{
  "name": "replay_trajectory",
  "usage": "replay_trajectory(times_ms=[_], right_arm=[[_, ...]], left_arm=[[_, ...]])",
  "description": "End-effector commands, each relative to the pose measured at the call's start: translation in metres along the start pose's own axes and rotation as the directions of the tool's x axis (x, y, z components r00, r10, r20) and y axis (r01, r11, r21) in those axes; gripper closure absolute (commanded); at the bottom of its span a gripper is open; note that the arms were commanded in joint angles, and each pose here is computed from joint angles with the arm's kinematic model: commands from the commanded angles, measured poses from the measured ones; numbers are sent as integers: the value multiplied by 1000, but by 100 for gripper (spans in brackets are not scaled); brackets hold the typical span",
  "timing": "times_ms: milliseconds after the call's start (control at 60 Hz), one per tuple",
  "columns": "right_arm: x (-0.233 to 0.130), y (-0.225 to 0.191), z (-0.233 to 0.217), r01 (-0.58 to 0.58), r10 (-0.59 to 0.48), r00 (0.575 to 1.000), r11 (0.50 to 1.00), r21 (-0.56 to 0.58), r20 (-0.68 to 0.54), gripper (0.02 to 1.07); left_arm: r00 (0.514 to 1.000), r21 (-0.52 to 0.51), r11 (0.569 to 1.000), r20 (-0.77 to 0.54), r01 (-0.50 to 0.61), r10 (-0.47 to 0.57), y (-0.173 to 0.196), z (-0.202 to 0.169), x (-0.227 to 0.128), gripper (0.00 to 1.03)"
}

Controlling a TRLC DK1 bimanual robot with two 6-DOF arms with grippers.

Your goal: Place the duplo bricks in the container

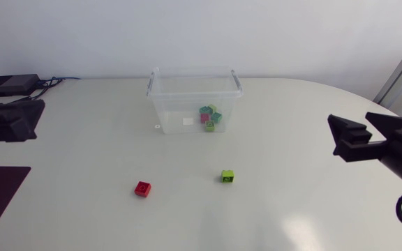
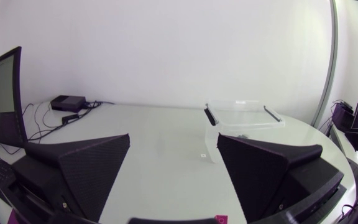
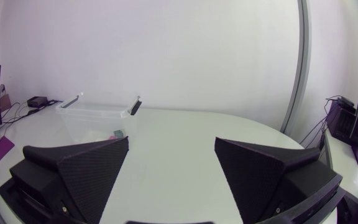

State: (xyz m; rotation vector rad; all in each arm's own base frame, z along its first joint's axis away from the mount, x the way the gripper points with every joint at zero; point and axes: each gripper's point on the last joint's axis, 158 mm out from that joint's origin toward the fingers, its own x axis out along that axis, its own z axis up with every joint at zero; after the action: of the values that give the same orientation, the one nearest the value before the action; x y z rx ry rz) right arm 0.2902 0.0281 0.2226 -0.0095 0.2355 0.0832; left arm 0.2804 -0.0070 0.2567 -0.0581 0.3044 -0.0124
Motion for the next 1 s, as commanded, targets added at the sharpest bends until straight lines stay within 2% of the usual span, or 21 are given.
replay_trajectory(times_ms=[0,183,350,417,500,633,683,767,833,983], right_arm=[[6,4,9,-7,9,999,999,41,-37,7],[20,12,15,-13,30,988,994,106,-152,7],[28,21,5,-4,42,964,989,145,-261,7],[32,28,-4,-10,51,946,992,130,-320,7],[35,37,-14,-25,71,915,992,122,-396,7],[40,50,-26,-62,128,878,986,156,-461,7],[40,60,-36,-101,179,849,979,179,-497,7],[42,68,-47,-132,223,815,970,203,-535,7],[44,75,-60,-148,249,770,965,216,-587,7],[50,87,-80,-171,282,708,958,230,-648,7]], left_arm=[[996,-43,999,-88,5,-9,-5,2,14,6],[932,-56,998,-362,18,-37,-21,-35,44,7],[867,-52,997,-492,57,-75,-36,-61,58,7],[816,-52,993,-566,108,-118,-47,-75,63,7],[755,-55,988,-639,143,-145,-59,-92,69,7],[690,-47,981,-705,186,-164,-79,-117,76,8],[653,-30,977,-739,213,-165,-87,-133,77,7],[594,-10,972,-790,236,-153,-95,-157,79,7],[547,12,967,-826,254,-134,-97,-177,81,7],[474,45,966,-876,253,-84,-96,-209,87,8]])
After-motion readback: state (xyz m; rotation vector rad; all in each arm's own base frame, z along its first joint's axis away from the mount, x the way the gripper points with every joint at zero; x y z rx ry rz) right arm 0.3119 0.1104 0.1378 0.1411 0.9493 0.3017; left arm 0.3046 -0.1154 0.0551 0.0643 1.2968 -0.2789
